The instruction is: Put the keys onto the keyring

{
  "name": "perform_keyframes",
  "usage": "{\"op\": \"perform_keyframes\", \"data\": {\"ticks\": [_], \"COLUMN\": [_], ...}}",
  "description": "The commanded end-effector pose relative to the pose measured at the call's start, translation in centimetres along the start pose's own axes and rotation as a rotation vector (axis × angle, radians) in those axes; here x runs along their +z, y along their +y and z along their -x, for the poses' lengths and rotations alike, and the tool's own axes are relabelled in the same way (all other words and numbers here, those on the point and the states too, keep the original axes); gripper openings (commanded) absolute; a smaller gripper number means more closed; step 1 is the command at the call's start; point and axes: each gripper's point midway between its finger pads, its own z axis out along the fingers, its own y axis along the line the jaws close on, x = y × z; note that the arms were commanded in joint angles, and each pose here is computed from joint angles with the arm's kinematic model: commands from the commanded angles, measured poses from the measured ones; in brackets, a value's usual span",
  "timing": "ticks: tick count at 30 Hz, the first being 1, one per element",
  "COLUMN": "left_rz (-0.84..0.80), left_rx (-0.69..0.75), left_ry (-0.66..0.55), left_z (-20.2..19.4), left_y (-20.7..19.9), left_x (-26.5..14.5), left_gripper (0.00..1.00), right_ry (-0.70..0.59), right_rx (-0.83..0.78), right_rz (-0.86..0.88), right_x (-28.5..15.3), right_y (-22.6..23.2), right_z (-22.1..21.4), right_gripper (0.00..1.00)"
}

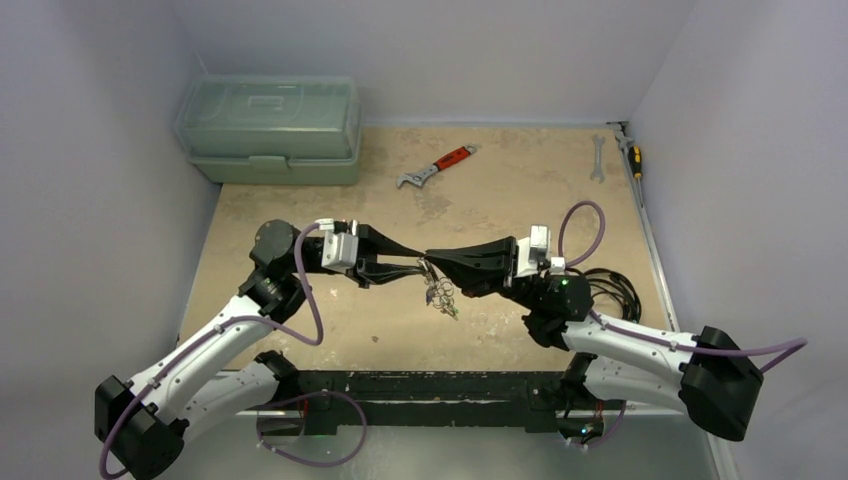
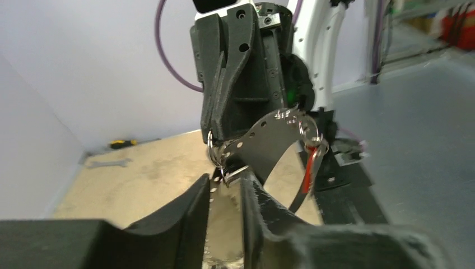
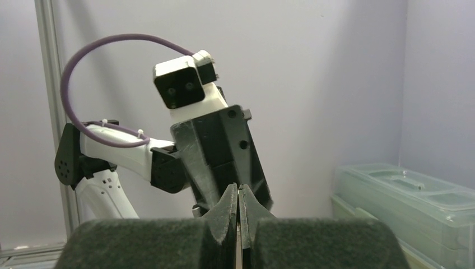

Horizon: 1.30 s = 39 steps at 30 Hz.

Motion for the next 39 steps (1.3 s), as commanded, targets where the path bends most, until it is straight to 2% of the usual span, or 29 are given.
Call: {"op": "perform_keyframes", "data": {"ticks": [1, 3, 6, 17, 23, 30, 34, 39], "left_rz": [-0.03, -0.015, -0.006, -0.009, -0.008, -0.006, -0.001, 0.026], "left_rx": [0.011, 0.026, 0.037, 0.025, 0.016, 0.011, 0.007, 0.006], "left_ry": [0.002, -0.002, -0.006, -0.028, -0.033, -0.025, -0.018, -0.001], "left_z": [0.8, 1.0, 1.1, 1.6, 1.6, 1.3, 1.2, 0.9], "left_y": [-0.3, -0.1, -0.1, -0.1, -0.1, 0.0, 0.1, 0.7], "left_x": [0.2, 0.0, -0.1, 0.1, 0.1, 0.1, 0.2, 0.1], "left_gripper": [0.38, 0.45, 0.46, 0.36, 0.35, 0.17, 0.01, 0.0], "right_ry": [-0.173, -0.17, -0.16, -0.134, -0.102, -0.1, -0.1, -0.096], "right_rx": [-0.036, -0.033, -0.031, 0.0, 0.005, 0.002, 0.001, 0.005], "right_rz": [0.049, 0.049, 0.051, 0.083, 0.085, 0.091, 0.1, 0.093], "right_x": [1.5, 1.4, 1.2, 1.5, 1.6, 1.6, 1.6, 1.2], "right_y": [1.2, 1.2, 1.3, 1.6, 1.3, 1.3, 1.5, 1.5], "right_z": [5.2, 5.2, 5.0, 3.9, 2.6, 2.4, 2.5, 2.3], "right_gripper": [0.0, 0.0, 0.0, 0.0, 0.0, 0.0, 0.0, 0.0]}}
